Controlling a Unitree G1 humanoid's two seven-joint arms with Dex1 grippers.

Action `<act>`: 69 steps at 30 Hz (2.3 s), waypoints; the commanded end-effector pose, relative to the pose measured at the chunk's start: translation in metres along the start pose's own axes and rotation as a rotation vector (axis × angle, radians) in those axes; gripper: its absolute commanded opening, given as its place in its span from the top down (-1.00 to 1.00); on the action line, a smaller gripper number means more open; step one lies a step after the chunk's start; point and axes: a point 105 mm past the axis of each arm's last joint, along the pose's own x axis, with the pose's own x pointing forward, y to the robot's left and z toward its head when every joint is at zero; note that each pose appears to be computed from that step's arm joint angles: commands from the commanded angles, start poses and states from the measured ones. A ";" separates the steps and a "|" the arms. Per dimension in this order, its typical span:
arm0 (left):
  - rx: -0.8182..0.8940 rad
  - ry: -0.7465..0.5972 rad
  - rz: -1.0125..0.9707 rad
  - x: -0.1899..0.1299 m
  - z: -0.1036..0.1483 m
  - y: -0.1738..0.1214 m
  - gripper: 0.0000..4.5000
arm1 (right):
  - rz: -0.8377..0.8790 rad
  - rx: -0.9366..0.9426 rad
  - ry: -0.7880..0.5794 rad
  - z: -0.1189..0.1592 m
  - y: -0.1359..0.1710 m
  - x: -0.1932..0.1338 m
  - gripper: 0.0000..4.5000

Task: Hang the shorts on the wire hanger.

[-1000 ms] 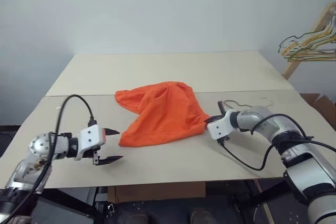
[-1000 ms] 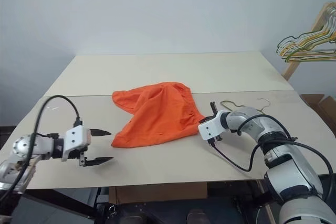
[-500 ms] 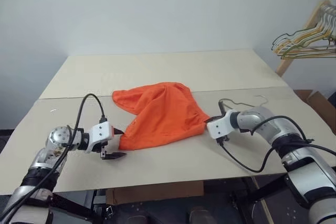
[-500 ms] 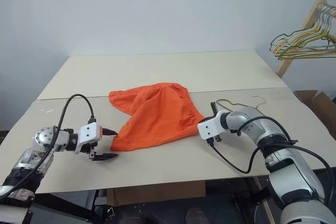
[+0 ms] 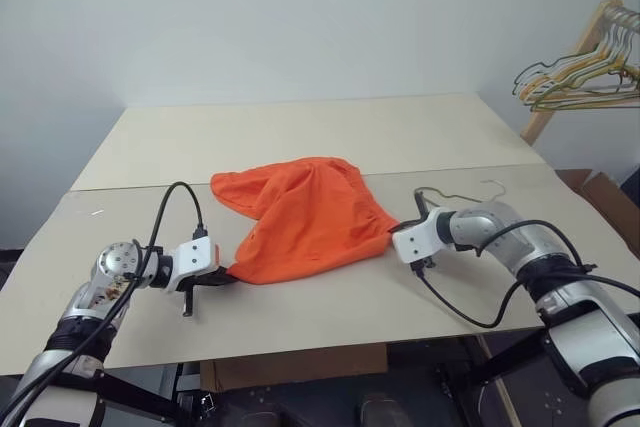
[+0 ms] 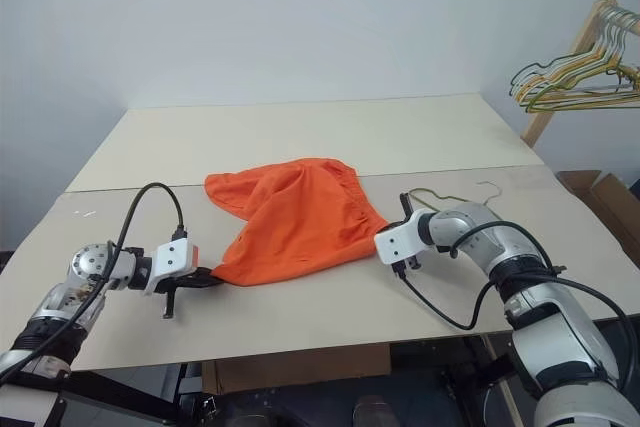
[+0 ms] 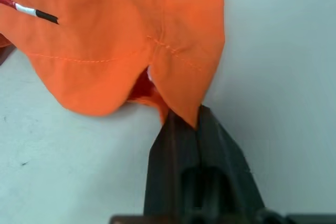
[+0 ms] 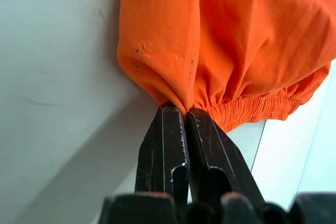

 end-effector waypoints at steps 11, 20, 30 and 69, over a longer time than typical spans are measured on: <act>0.070 0.144 -0.061 -0.068 0.002 -0.046 0.97 | 0.080 0.191 -0.143 0.057 0.026 -0.047 1.00; 0.018 0.090 0.060 -0.083 0.031 -0.043 0.97 | 0.100 0.506 -0.251 0.075 0.010 -0.069 1.00; 0.166 -0.321 1.441 -0.147 0.170 0.177 0.97 | -1.224 0.664 0.068 -0.018 -0.215 -0.127 1.00; 0.092 0.198 0.020 -0.068 0.044 -0.077 0.97 | 0.195 0.126 -0.177 0.052 0.040 -0.055 1.00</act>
